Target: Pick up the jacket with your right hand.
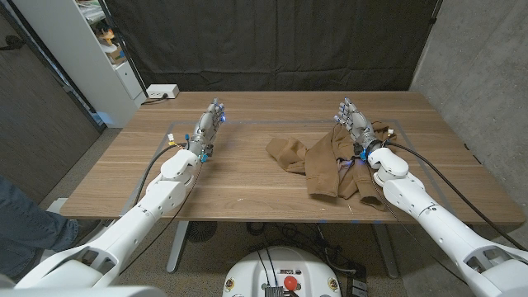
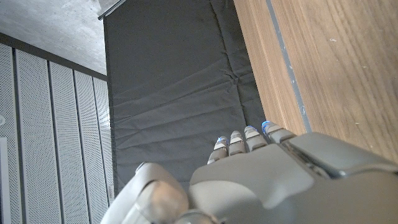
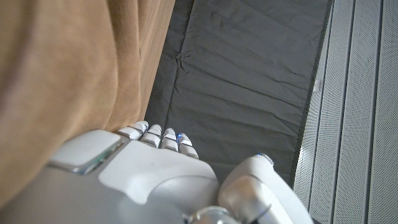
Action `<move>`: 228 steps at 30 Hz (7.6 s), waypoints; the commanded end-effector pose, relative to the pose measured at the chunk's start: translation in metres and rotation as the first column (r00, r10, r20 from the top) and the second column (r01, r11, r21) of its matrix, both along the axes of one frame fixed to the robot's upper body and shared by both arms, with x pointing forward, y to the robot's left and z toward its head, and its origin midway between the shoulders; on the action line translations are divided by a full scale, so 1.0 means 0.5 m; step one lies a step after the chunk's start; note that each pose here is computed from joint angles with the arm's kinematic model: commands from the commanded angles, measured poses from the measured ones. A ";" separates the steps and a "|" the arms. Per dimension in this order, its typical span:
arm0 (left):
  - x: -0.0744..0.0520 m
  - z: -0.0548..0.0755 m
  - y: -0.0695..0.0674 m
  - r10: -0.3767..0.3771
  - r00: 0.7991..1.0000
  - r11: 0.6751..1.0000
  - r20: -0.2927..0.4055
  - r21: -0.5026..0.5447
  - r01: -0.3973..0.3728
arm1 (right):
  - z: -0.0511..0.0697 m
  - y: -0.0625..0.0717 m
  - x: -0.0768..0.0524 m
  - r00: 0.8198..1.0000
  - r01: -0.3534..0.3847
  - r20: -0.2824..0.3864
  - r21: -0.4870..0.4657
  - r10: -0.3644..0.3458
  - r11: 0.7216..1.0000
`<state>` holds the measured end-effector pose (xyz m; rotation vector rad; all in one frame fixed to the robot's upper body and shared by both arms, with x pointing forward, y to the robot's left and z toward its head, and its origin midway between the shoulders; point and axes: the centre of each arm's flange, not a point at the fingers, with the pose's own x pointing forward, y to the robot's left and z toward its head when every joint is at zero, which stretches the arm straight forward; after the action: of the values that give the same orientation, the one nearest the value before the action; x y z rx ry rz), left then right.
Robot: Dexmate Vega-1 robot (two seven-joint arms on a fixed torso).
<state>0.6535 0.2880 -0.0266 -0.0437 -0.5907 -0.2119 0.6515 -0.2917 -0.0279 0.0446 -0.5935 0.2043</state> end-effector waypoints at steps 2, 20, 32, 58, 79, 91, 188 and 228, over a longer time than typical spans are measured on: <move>-0.001 0.000 -0.007 -0.007 1.000 1.000 -0.007 0.003 0.007 | -0.002 0.001 -0.009 1.000 -0.006 0.004 -0.002 0.006 1.000; -0.001 0.009 -0.011 -0.018 1.000 1.000 -0.003 0.013 0.019 | 0.017 0.006 -0.043 0.998 -0.016 0.061 -0.011 0.016 1.000; -0.004 0.011 -0.013 -0.016 1.000 1.000 -0.005 0.016 0.016 | 0.028 0.009 -0.056 0.995 -0.032 0.091 -0.025 0.034 0.999; 0.006 0.008 -0.021 -0.030 0.999 0.999 -0.014 0.025 0.030 | 0.063 -0.009 -0.081 0.985 -0.015 0.171 -0.090 0.030 0.996; 0.010 0.014 -0.019 -0.023 0.999 0.999 -0.023 0.040 0.024 | 0.089 -0.052 -0.105 0.978 0.036 0.209 -0.179 0.002 0.983; 0.011 0.012 -0.022 -0.025 0.999 0.999 -0.031 0.042 0.026 | 0.095 -0.070 -0.110 0.975 0.065 0.221 -0.231 -0.013 0.971; -0.013 0.016 -0.030 -0.018 0.999 0.997 -0.034 0.072 0.020 | 0.142 -0.108 -0.199 0.859 0.407 0.496 -0.508 -0.128 0.759; -0.004 0.028 -0.028 -0.029 0.999 0.997 -0.027 0.071 0.031 | 0.175 -0.115 -0.216 0.797 0.530 0.588 -0.567 -0.142 0.631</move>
<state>0.6507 0.2738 -0.0146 0.0134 -0.5531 -0.2589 0.5460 -0.3469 0.0567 -0.8414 -0.9863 0.0574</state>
